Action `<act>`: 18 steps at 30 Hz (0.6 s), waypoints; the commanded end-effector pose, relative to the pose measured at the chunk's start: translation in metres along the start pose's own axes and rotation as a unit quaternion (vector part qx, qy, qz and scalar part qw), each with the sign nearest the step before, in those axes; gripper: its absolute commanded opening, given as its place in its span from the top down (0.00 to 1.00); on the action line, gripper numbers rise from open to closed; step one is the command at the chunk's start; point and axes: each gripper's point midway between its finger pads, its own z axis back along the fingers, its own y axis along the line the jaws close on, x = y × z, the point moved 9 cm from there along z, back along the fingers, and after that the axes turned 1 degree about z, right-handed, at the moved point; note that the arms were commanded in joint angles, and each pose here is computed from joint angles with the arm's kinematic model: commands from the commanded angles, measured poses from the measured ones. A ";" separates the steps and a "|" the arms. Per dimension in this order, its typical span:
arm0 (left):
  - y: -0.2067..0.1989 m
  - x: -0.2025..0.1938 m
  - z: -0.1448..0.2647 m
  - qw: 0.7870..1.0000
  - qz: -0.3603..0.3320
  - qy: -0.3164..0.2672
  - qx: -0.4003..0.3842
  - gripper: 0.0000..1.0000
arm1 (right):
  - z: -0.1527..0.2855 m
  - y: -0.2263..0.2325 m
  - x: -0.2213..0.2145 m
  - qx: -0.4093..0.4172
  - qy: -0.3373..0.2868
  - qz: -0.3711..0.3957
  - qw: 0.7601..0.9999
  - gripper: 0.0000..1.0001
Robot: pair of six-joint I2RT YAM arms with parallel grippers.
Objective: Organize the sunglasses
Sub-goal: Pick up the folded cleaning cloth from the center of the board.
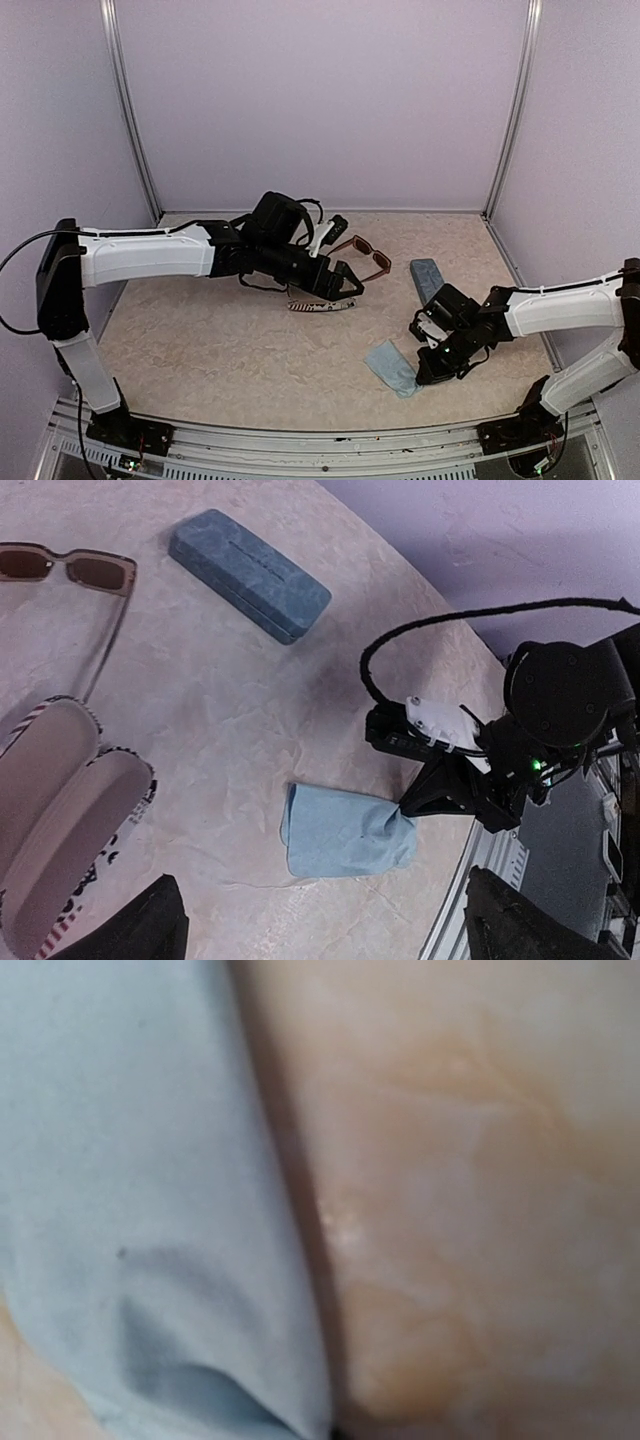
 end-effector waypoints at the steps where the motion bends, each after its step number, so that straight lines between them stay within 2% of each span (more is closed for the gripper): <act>1: -0.017 0.001 -0.035 0.996 -0.045 0.056 -0.052 0.09 | -0.001 -0.012 -0.013 -0.021 0.020 -0.009 1.000 1.00; 5: -0.015 -0.003 -0.072 0.992 -0.062 0.095 -0.054 0.17 | 0.001 -0.010 -0.012 -0.015 0.014 -0.008 1.000 1.00; 12: -0.019 -0.011 -0.113 0.986 -0.098 0.124 -0.055 0.25 | 0.003 -0.009 -0.012 -0.007 0.011 -0.004 1.000 1.00; 14: -0.017 -0.016 -0.124 0.984 -0.105 0.129 -0.056 0.30 | 0.003 -0.009 -0.012 -0.004 0.011 -0.002 1.000 1.00; 16: -0.014 -0.020 -0.135 0.983 -0.113 0.134 -0.061 0.40 | 0.003 -0.008 -0.011 -0.001 0.012 -0.001 1.000 1.00; 18: -0.012 -0.025 -0.146 0.981 -0.119 0.138 -0.063 0.43 | 0.003 -0.008 -0.011 0.000 0.011 0.000 1.000 1.00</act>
